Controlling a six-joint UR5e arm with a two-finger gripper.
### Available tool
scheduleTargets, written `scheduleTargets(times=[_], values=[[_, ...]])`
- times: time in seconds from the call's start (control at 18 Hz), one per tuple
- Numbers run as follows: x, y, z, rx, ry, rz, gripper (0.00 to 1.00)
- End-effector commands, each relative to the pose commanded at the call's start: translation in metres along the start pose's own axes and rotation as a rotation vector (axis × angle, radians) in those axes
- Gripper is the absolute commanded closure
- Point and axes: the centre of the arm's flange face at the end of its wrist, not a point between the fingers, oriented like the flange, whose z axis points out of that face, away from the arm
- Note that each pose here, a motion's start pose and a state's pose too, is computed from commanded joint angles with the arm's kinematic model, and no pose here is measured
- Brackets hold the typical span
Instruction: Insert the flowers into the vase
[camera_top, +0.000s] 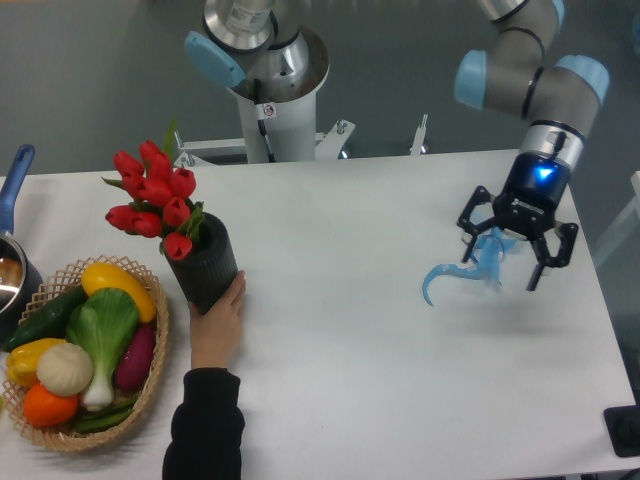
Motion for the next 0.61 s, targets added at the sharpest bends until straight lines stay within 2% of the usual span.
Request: scheduleTargets(times=[0.11, 0.39, 0.5, 0.61], values=[[0.004, -0.004, 0.004, -0.146, -0.041, 0.034, 0.00], [0.027, -0.012, 0.032, -0.697, -0.177, 0.182, 0.00], [0.031, -0.012, 0.046, -0.764, -0.184, 0.199, 0.00], [0.039, -0.002, 0.050, -0.776, -0.160, 0.201, 0.00]])
